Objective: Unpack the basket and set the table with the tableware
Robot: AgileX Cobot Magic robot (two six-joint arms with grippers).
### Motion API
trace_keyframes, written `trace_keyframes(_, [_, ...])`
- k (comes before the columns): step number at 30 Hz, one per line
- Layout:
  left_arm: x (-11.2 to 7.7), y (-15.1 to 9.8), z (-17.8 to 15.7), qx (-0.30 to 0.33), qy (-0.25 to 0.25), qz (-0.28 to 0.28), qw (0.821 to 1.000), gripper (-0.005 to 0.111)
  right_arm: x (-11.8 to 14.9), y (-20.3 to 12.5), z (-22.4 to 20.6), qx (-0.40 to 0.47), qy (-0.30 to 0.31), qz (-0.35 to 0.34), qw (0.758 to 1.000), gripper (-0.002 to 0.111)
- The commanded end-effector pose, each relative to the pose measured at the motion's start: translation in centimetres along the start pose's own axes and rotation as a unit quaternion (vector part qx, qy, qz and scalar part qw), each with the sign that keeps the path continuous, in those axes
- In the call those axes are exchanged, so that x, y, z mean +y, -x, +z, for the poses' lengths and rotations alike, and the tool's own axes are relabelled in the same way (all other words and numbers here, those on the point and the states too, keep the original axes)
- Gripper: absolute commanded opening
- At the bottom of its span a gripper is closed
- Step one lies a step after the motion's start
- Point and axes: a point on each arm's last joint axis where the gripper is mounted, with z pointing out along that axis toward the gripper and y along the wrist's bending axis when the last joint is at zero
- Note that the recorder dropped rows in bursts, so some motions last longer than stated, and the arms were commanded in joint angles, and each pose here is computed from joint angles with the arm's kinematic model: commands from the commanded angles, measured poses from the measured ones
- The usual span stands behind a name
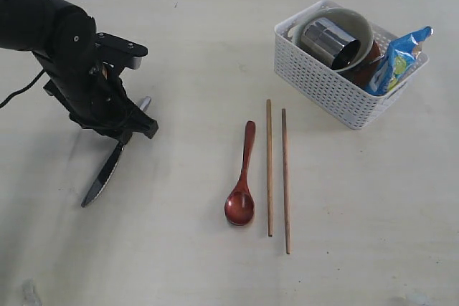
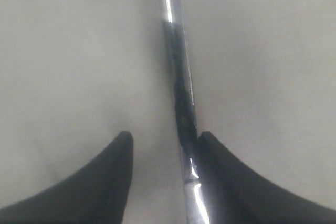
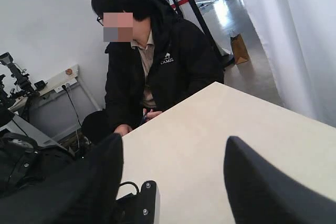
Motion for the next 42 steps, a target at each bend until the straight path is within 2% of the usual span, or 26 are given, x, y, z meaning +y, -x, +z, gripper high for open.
trace_keyframes(1, [-0.2, 0.3, -0.2, -0.006, -0.005, -0.001, 1.0, 0.038, 0.2, 0.3, -0.2, -0.007, 0.002, -0.001, 1.0, 0.055])
trace_keyframes(14, [-0.3, 0.0, 1.0, 0.017, -0.005, -0.017, 1.0, 0.036, 0.2, 0.3, -0.2, -0.008, 0.002, -0.001, 1.0, 0.055])
trace_keyframes(16, [-0.3, 0.0, 0.9, 0.022, -0.005, -0.027, 0.999, 0.03, 0.2, 0.3, -0.2, -0.008, 0.002, -0.001, 1.0, 0.055])
trace_keyframes(22, [-0.3, 0.0, 0.9, 0.023, -0.004, -0.063, 0.998, 0.0, 0.2, 0.4, -0.2, -0.01, 0.002, 0.0, 1.0, 0.055])
trace_keyframes(32, [-0.3, 0.1, 0.9, 0.018, -0.002, -0.202, 0.979, 0.0, 0.2, 0.4, -0.2, -0.011, 0.002, 0.003, 1.0, 0.055])
trace_keyframes(42, [-0.3, 0.0, 0.9, 0.021, -0.001, -0.234, 0.972, 0.0, 0.2, 0.4, -0.2, -0.011, 0.002, 0.007, 1.0, 0.055])
